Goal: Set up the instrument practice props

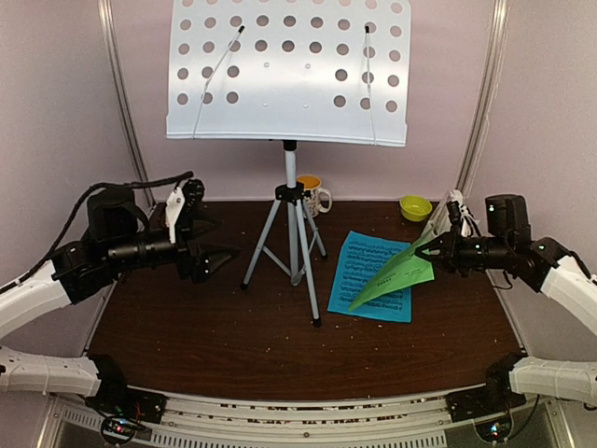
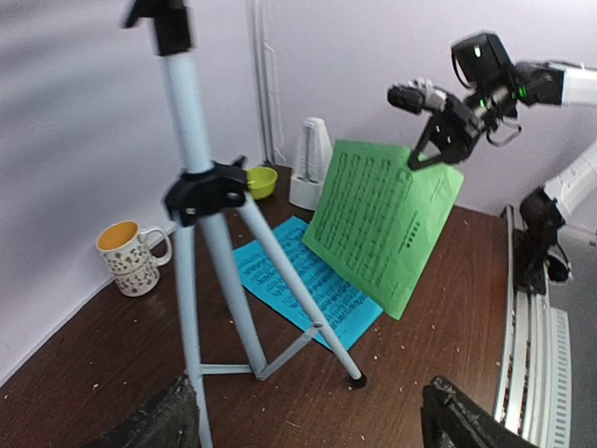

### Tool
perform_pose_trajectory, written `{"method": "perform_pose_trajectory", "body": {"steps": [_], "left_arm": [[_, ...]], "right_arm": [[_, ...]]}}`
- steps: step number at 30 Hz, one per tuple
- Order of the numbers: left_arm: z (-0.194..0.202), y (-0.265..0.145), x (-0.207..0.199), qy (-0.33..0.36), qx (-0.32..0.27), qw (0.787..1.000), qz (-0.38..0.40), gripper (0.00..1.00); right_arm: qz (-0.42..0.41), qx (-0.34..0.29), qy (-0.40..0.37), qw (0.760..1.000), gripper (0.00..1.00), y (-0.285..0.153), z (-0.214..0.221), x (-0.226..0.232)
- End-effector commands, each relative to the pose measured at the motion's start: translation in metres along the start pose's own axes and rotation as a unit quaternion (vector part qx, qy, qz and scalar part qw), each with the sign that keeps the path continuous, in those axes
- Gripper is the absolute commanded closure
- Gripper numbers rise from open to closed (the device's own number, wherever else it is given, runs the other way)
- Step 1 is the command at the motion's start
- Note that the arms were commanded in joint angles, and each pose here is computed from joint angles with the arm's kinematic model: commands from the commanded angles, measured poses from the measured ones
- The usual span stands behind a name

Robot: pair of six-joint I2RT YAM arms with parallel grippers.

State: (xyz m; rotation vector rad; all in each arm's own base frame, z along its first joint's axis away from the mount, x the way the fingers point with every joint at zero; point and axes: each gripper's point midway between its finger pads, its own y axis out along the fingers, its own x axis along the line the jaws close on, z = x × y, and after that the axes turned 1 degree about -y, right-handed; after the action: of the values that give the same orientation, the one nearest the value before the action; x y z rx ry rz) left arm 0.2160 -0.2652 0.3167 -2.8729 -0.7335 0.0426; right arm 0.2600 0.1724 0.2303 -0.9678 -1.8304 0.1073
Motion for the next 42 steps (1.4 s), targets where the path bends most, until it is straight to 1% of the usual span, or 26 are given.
{"method": "perform_pose_trajectory", "body": {"steps": [1, 3, 4, 5, 9, 11, 13, 18, 21, 25, 28, 31, 34, 38, 42], "left_arm": [[0.007, 0.022, -0.021, 0.088, 0.04, 0.995, -0.015, 0.15], [0.008, 0.034, -0.037, 0.116, 0.05, 0.992, -0.006, 0.13], [0.007, 0.039, -0.042, 0.12, 0.053, 0.991, -0.009, 0.13], [0.005, 0.044, -0.048, 0.121, 0.055, 0.991, -0.008, 0.13], [-0.002, 0.063, -0.085, 0.131, 0.036, 0.991, 0.001, 0.13], [0.001, 0.074, -0.107, 0.142, 0.043, 0.989, 0.01, 0.12], [0.005, 0.085, -0.13, 0.157, 0.053, 0.986, 0.024, 0.12], [0.005, 0.106, -0.159, 0.189, 0.073, 0.978, 0.041, 0.1], [-0.005, 0.12, -0.163, 0.213, 0.08, 0.974, 0.024, 0.1], [-0.009, 0.14, -0.169, 0.239, 0.098, 0.966, 0.006, 0.12], [-0.007, 0.15, -0.174, 0.258, 0.111, 0.96, 0.001, 0.13], [-0.001, 0.152, -0.186, 0.275, 0.117, 0.954, 0.019, 0.12], [0.005, 0.157, -0.182, 0.283, 0.13, 0.95, -0.003, 0.13], [-0.001, 0.161, -0.166, 0.283, 0.141, 0.947, -0.057, 0.2], [-0.016, 0.159, -0.158, 0.271, 0.135, 0.949, -0.088, 0.36]], "right_arm": [[-0.05, 0.032, 0.015, 0.998, 1.0, -0.022, 0.021, 0.036], [-0.03, 0.057, 0.011, 0.998, 1.0, -0.028, 0.029, 0.041], [-0.022, 0.059, 0.013, 0.998, 1.0, -0.031, 0.031, 0.043], [-0.022, 0.054, 0.02, 0.998, 1.0, -0.033, 0.032, 0.047], [-0.087, -0.004, 0.114, 0.99, 1.0, -0.033, 0.031, 0.063], [-0.111, -0.012, 0.143, 0.983, 1.0, -0.032, 0.032, 0.07], [-0.114, -0.015, 0.148, 0.982, 1.0, -0.031, 0.033, 0.076], [-0.115, -0.027, 0.151, 0.982, 1.0, -0.032, 0.03, 0.089], [-0.12, -0.024, 0.153, 0.981, 1.0, -0.028, 0.034, 0.097], [-0.134, -0.02, 0.161, 0.978, 1.0, -0.024, 0.038, 0.108], [-0.138, -0.02, 0.163, 0.977, 1.0, -0.024, 0.039, 0.114], [-0.141, -0.028, 0.168, 0.975, 1.0, -0.027, 0.037, 0.118], [-0.151, -0.03, 0.171, 0.973, 1.0, -0.03, 0.034, 0.126], [-0.155, -0.02, 0.167, 0.973, 0.99, -0.03, 0.038, 0.135], [-0.161, -0.007, 0.165, 0.973, 0.98, -0.027, 0.044, 0.141]]}}
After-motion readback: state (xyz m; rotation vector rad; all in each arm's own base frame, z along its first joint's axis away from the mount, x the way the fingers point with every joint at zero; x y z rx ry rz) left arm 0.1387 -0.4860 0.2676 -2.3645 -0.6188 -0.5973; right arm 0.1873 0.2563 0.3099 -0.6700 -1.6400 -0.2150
